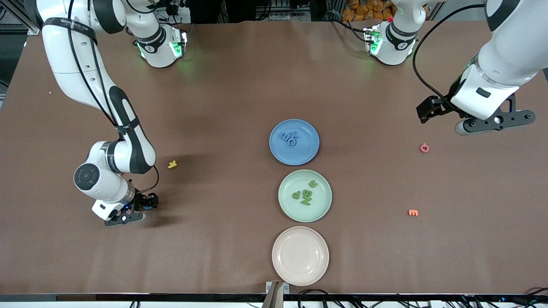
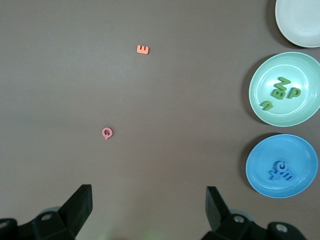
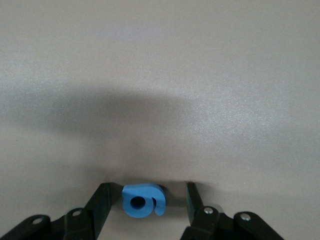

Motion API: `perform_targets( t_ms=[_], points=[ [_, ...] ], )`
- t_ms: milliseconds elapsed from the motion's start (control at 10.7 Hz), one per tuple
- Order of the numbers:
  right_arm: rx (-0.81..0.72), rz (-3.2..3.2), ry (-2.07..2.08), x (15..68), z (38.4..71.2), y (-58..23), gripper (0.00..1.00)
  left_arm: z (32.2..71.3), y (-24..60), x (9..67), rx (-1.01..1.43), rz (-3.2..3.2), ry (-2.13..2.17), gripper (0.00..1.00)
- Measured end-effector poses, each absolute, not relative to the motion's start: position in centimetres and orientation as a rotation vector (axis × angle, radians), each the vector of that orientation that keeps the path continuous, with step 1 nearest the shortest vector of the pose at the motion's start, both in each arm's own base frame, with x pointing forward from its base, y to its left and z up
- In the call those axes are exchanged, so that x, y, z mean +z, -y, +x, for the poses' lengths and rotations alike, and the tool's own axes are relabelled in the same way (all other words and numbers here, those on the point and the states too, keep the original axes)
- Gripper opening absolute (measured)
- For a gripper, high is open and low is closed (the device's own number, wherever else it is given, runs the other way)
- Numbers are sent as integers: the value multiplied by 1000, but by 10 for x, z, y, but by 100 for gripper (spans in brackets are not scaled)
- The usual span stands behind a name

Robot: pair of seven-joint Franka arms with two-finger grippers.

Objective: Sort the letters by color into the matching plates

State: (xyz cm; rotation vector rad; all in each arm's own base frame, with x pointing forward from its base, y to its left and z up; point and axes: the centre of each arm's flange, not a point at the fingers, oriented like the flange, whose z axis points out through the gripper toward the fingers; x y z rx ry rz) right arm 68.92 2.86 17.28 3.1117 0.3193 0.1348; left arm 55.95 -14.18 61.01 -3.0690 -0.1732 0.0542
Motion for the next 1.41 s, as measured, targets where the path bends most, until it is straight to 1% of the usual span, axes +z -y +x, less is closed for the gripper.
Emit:
perform_targets(
  t_ms=[375,469,563,750,844,1126,1220,1407],
  points=[
    [135,3110,-328,173,689,-31,67,562,122,611,67,-3087,231,100],
    [136,3111,-331,173,689,-32,63,562,119,610,70,-3085,242,100],
    [142,3110,-334,174,689,-33,56,563,114,609,73,-3081,257,100],
    [145,3110,-334,175,689,-33,54,564,105,610,68,-3075,286,100],
    [149,3110,-335,175,689,-33,51,564,98,614,58,-3072,305,100],
    [155,3110,-335,175,689,-34,47,561,89,621,37,-3069,333,100],
    [159,3110,-337,176,689,-34,42,561,89,621,39,-3069,332,100],
    [159,3110,-337,176,689,-35,41,561,89,619,43,-3068,332,100]
  ],
)
